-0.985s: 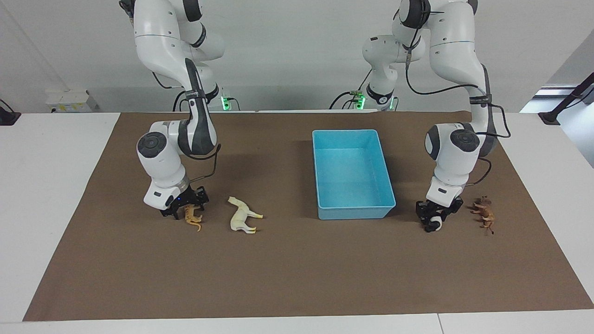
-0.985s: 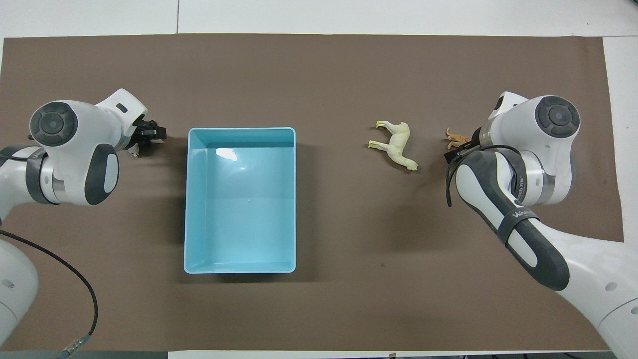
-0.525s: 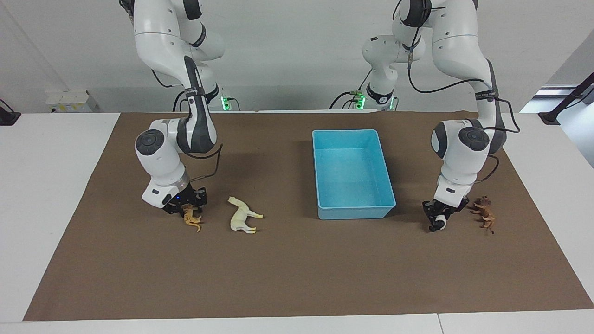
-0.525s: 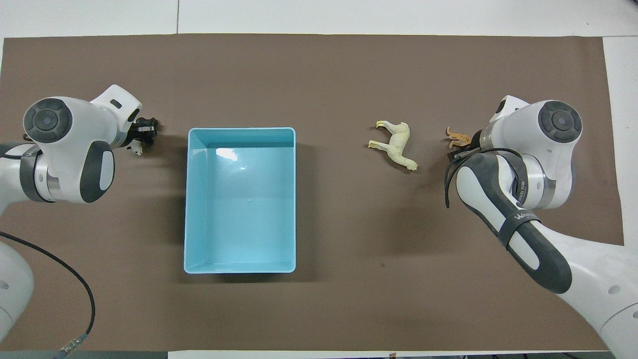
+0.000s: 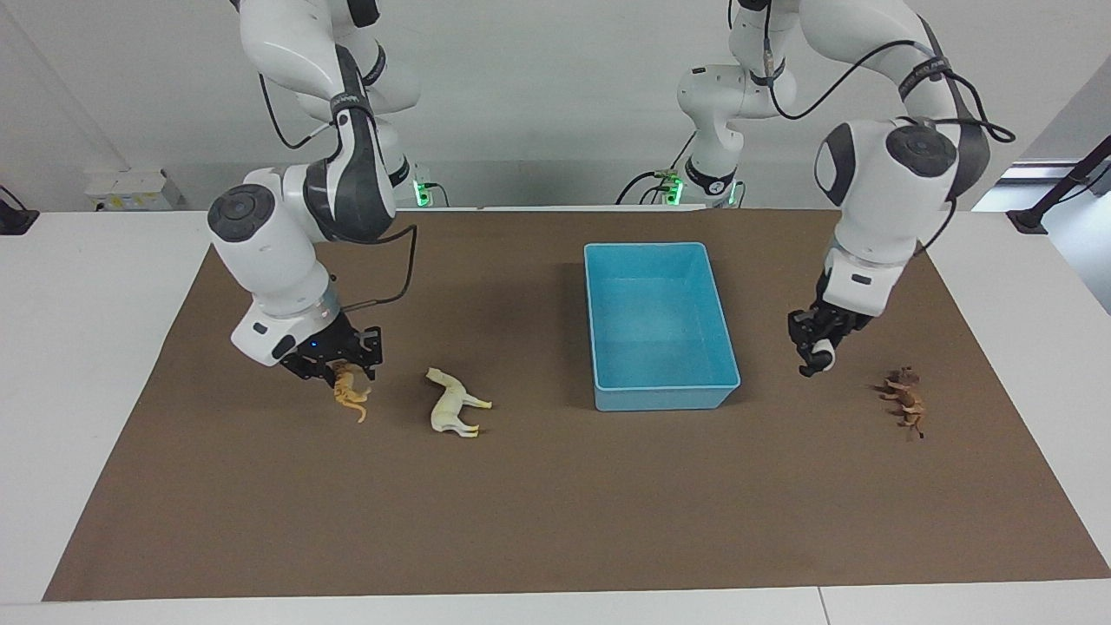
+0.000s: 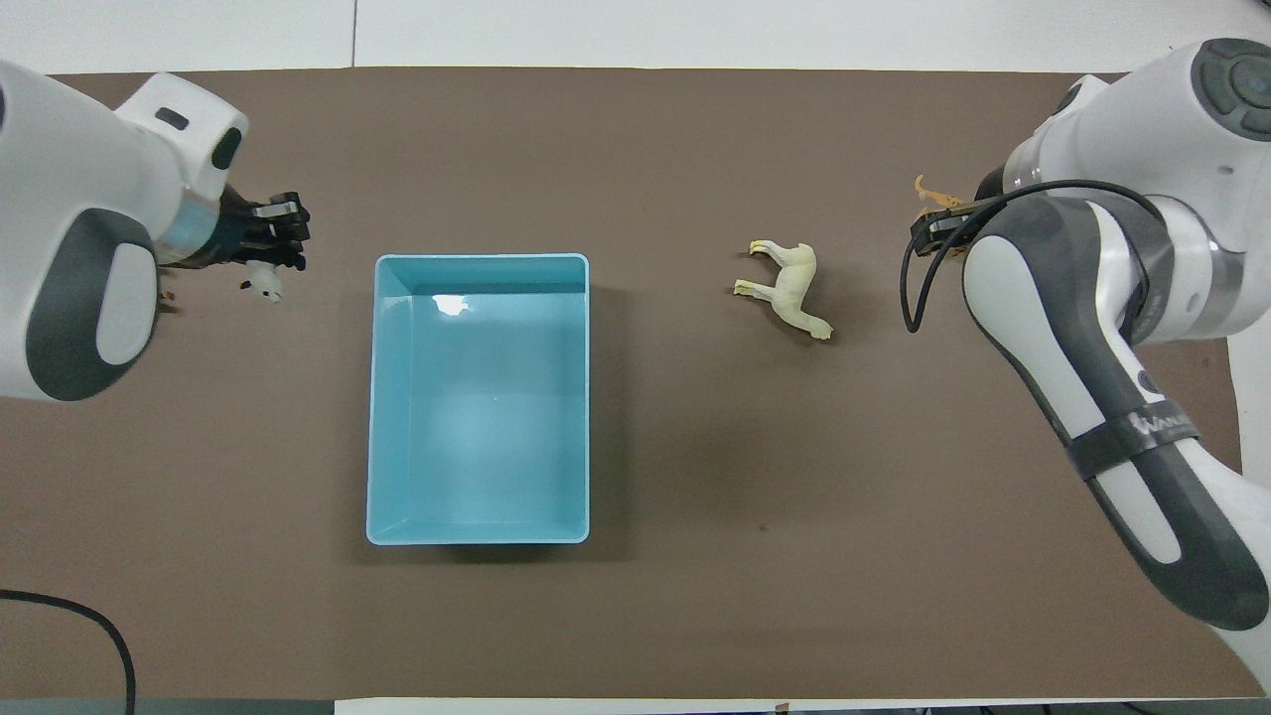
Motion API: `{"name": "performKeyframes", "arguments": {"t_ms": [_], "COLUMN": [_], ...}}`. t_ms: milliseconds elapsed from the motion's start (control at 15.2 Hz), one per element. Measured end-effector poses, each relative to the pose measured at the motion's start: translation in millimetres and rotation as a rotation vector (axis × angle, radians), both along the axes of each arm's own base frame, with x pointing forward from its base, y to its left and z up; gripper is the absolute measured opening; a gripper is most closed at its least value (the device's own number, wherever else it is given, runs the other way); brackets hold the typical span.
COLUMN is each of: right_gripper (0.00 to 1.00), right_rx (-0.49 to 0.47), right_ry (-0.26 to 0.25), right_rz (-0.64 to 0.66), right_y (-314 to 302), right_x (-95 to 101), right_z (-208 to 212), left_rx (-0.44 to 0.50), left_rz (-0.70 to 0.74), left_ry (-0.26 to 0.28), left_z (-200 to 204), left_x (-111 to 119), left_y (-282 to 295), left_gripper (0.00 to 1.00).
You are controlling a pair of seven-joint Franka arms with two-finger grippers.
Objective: Put all toys into storage box
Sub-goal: 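Lower the cow into the box while the right gripper lifts the dog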
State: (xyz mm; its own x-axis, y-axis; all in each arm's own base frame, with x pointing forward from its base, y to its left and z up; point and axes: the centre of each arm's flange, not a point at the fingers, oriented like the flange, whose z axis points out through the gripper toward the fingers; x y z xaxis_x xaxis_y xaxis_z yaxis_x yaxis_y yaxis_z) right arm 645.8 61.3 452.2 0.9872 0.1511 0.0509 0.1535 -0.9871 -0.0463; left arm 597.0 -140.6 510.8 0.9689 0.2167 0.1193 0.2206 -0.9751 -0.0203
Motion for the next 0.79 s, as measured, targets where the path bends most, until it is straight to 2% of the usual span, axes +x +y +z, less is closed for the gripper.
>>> {"name": "performKeyframes", "arguments": {"t_ms": [263, 460, 525, 722, 788], "right_gripper": [0.57, 0.57, 0.57, 0.57, 0.57], "right_rx": [0.000, -0.001, -0.001, -0.001, -0.001], "right_ry": [0.006, 0.006, 0.006, 0.006, 0.006], "right_rz": [-0.011, -0.012, -0.011, -0.011, -0.011], "right_y": [-6, -7, -7, -6, -6], "right_x": [1.0, 1.1, 1.1, 1.1, 1.0], "right_z": [23, 23, 23, 23, 23], "left_rx": [-0.011, 0.004, 0.008, 0.017, 0.018], "left_rz": [0.056, 0.038, 0.039, 0.045, 0.044], "left_ry": [0.030, 0.056, 0.062, 0.073, 0.072], "left_z": [-5, -20, -23, -22, -19], "left_x": [-61, -83, -84, -88, -87], "left_y": [-136, -162, -160, -151, -148], "left_gripper": [0.46, 0.48, 0.61, 0.92, 1.00]}}
